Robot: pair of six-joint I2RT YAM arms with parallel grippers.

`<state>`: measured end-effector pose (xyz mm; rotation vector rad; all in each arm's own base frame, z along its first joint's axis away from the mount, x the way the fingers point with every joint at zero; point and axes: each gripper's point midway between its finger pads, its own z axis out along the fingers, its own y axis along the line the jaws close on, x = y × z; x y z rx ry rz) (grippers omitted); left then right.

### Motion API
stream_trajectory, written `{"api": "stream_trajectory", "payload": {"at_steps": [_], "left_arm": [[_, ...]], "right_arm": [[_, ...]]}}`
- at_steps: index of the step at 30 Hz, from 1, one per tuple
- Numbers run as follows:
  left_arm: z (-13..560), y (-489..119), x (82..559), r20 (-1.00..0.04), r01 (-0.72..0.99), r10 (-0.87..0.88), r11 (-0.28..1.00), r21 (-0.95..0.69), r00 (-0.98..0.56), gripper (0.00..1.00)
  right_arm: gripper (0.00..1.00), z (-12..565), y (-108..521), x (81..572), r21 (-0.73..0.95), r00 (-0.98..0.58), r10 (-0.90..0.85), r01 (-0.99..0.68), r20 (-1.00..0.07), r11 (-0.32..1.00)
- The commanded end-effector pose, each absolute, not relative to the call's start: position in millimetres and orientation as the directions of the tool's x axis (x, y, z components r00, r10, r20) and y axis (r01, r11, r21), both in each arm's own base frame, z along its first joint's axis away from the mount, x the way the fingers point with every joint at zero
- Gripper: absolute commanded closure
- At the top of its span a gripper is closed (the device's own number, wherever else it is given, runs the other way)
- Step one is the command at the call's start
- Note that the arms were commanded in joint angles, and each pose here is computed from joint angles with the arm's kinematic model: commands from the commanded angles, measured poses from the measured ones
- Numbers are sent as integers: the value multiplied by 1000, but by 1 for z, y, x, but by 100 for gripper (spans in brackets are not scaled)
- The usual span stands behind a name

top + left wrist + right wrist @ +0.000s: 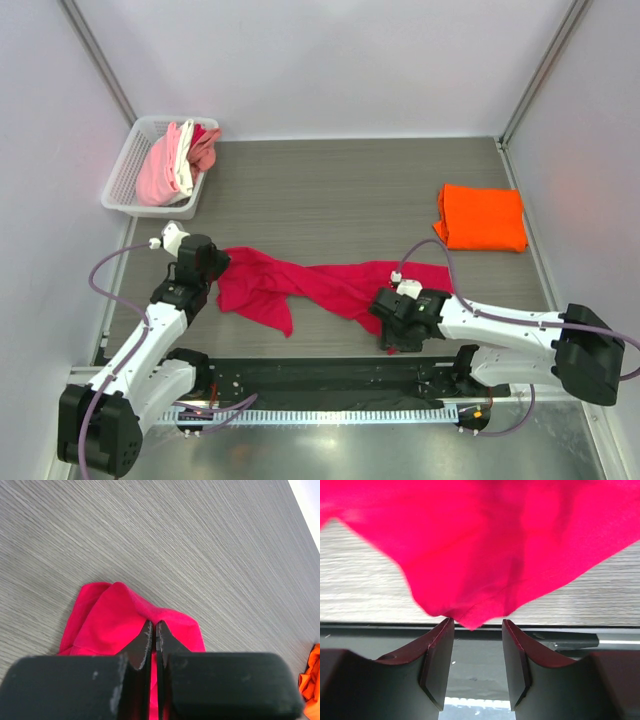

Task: Fold and stack the t-shirts
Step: Flatten the tshirt out

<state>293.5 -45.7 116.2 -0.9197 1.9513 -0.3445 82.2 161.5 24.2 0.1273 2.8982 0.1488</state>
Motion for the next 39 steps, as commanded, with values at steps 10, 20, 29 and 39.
{"api": "stream_trajectory", "payload": {"at_steps": [10,20,29,39], "left_arm": [[127,-46,299,-639,-444,-720,683,-580,-273,100],[137,-44,298,-647,-432,-721,681,-591,-251,100],[193,-46,306,-612,-478,-746,651,-590,-261,100],[318,-33,405,-549,-408,-766,643,-648,-334,100]], "right_arm": [[66,3,155,85,74,-961,118,102,-251,992],[99,29,164,110,132,-917,149,106,-369,985],[99,88,160,239,131,-822,207,162,-531,978],[99,232,148,401,363,-669,346,121,-658,924]]}}
